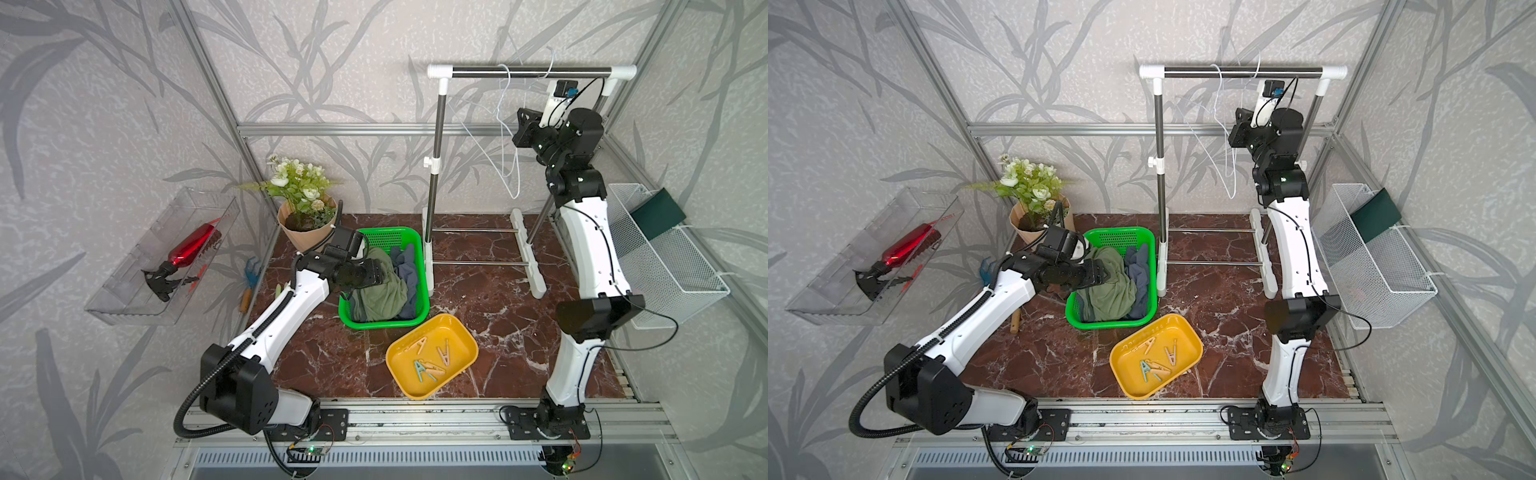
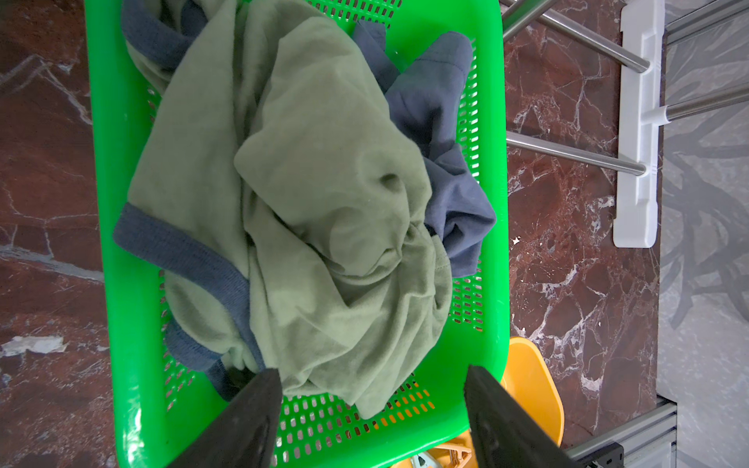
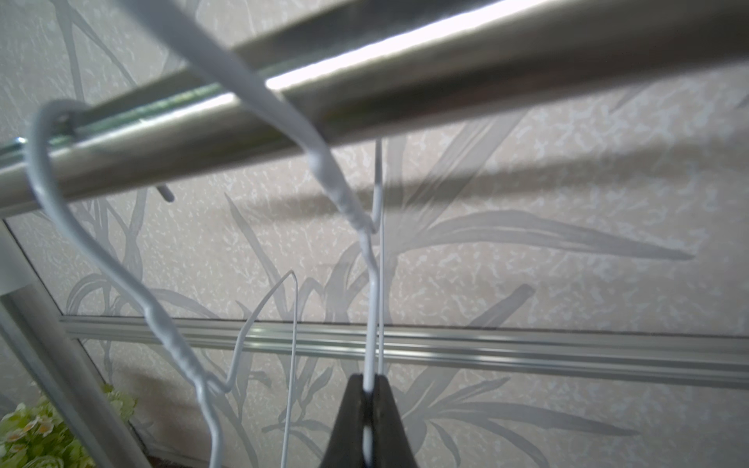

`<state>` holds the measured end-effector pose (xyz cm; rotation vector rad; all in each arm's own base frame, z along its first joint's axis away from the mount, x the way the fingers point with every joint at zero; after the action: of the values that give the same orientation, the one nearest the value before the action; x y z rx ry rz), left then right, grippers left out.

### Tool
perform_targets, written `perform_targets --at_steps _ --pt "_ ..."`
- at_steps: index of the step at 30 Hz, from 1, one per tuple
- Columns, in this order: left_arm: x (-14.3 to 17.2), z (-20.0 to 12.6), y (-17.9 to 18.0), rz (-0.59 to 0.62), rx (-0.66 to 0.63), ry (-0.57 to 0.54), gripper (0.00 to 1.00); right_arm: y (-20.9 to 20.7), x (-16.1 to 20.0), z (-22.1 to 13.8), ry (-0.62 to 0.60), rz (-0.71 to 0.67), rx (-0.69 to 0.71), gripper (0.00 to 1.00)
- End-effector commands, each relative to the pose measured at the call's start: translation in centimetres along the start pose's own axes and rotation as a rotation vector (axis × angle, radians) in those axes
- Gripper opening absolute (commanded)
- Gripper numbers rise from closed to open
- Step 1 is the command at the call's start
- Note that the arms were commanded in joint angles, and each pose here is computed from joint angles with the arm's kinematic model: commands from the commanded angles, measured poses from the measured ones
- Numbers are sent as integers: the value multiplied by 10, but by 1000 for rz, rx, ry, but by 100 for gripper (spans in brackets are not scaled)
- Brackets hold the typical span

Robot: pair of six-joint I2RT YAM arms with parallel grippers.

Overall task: Remove the clothespins securing tank tops to the hanger
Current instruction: Place the hanger on the clothesline.

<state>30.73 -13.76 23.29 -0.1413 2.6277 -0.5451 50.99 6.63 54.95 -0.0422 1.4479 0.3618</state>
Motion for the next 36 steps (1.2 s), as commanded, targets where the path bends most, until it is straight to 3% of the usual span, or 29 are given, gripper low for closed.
perform_targets --at_steps 1,8,20,21,23,24,25,28,30,36 --pt "1 7 3 -3 -9 13 73 -4 12 -1 107 7 32 0" --pt "-1 15 2 -1 -3 28 73 -8 29 -8 210 -17 58 0" --pt "1 28 0 -18 20 67 73 4 21 -38 269 -69 21 2" --pt "0 28 0 -18 21 66 73 4 19 -41 272 -76 27 15" --pt "-2 26 -1 -14 25 53 73 4 15 -49 271 -89 40 53" --pt "-3 24 -2 -9 28 44 73 4 12 -54 264 -97 47 67" --pt "-4 22 -3 -6 30 34 73 5 9 -58 259 -104 51 73" --pt "-8 15 -5 6 38 6 73 7 -3 -80 222 -129 80 85" --pt "-10 11 -7 12 43 -7 73 9 -13 -103 182 -148 99 99" --pt "-15 -8 -13 44 72 -73 71 15 -25 -177 64 -195 154 99"
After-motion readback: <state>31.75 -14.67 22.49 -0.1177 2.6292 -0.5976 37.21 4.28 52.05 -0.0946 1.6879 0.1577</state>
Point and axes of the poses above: each gripper's point midway between its finger pads, its own z axis out along the fingers, its own y axis along the line the jaws close on, x = y × z, the point moved 5 cm from there along -z, back along the fingers
